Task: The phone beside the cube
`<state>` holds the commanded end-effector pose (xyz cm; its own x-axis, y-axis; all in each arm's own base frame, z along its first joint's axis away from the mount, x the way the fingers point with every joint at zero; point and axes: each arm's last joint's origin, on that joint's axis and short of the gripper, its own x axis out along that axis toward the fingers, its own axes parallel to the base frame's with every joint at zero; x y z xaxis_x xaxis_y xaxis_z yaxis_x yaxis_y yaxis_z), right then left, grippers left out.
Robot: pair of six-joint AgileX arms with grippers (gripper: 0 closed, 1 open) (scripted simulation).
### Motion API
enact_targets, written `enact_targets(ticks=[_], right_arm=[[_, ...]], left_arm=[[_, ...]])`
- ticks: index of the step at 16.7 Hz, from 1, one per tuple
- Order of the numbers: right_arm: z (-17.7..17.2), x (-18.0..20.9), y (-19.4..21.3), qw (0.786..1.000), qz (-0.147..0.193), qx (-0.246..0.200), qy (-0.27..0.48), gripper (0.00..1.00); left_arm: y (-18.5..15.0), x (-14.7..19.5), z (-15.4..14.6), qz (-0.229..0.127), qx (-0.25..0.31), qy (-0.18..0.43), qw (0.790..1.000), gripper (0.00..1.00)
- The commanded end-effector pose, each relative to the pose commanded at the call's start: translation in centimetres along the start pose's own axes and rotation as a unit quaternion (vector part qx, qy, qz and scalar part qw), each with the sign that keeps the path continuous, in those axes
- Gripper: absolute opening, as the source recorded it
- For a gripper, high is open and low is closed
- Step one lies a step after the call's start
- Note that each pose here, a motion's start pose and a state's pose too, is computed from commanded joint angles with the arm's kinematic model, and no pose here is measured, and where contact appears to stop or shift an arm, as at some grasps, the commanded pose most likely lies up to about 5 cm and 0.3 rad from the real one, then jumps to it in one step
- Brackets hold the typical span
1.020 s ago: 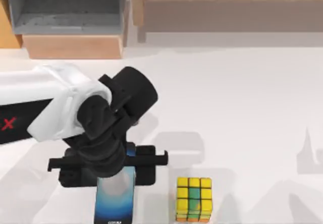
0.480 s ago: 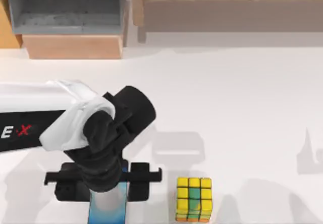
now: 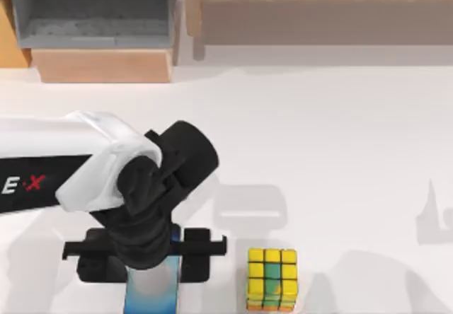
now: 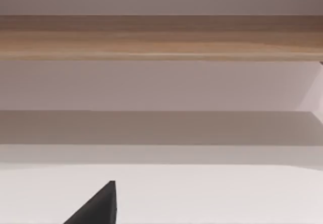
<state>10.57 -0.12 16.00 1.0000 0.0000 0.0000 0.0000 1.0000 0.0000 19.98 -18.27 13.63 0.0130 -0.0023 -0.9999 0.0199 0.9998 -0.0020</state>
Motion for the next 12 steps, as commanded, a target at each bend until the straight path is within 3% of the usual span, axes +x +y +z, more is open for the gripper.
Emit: enact_targets(ticks=[6, 12], right_arm=[[0.0, 0.0, 0.0, 1.0, 0.0, 0.0, 0.0, 1.0], [0.0, 0.0, 0.0, 1.0, 0.0, 0.0, 0.0, 1.0]], left_arm=[[0.0, 0.0, 0.0, 0.0, 0.0, 0.0, 1.0, 0.98], [0.0, 0.0, 0.0, 0.0, 0.0, 0.0, 1.0, 1.0]])
